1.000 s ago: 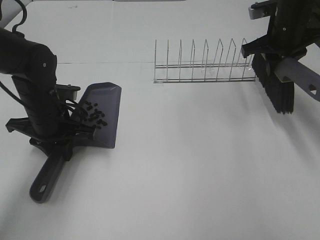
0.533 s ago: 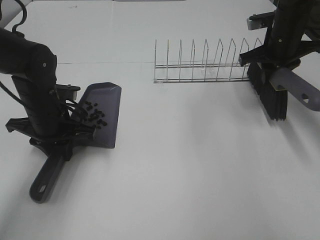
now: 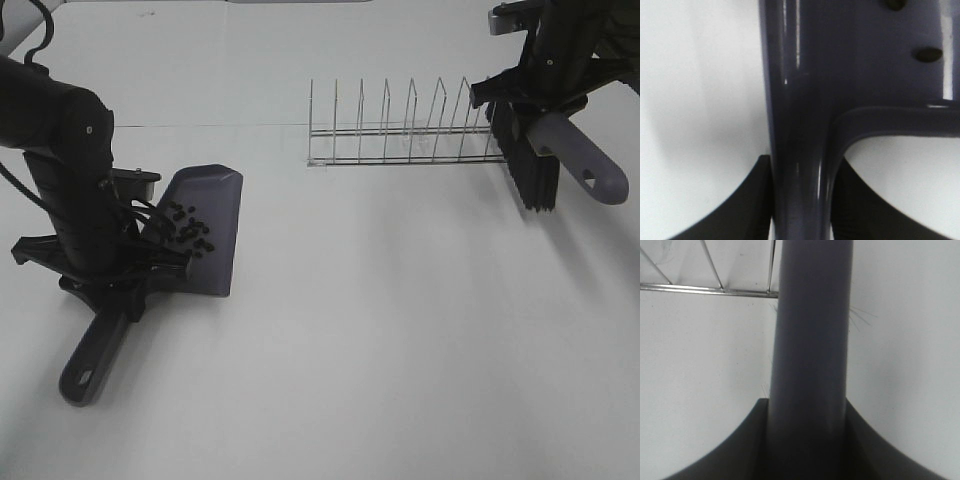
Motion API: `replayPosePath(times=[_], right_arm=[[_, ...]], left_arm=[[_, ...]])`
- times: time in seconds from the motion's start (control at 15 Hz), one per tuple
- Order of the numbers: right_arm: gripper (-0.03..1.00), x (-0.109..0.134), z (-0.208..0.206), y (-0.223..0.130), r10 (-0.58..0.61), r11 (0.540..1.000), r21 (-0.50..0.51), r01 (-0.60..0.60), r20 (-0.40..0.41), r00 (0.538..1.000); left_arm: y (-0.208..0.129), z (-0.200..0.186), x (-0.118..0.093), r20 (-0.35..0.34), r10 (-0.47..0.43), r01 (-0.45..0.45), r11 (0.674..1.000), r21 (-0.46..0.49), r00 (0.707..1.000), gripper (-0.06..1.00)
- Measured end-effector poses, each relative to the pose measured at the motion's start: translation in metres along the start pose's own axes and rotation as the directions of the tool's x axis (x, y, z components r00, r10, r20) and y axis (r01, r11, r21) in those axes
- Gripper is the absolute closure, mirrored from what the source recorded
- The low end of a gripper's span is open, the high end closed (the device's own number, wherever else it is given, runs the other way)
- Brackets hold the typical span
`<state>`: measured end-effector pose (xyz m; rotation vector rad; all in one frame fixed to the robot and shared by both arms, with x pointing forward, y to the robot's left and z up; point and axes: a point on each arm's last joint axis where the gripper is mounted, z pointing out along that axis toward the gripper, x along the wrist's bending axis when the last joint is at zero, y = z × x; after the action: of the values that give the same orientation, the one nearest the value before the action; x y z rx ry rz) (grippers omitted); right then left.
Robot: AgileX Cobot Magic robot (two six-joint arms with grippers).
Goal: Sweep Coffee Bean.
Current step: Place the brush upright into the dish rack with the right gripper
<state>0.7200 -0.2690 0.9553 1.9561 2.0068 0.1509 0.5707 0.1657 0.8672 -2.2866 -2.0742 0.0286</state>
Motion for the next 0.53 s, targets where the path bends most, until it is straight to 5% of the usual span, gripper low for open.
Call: replayPosePath(times=[0.53], right_arm=[[0.68, -0.018, 0.023, 0.03, 0.022, 1.0, -0.01, -0.022, -0.038, 0.999]], left_arm=[[0.0, 0.0, 0.0, 0.0, 0.011, -0.011, 1.0, 0.0, 1.0, 0.69]])
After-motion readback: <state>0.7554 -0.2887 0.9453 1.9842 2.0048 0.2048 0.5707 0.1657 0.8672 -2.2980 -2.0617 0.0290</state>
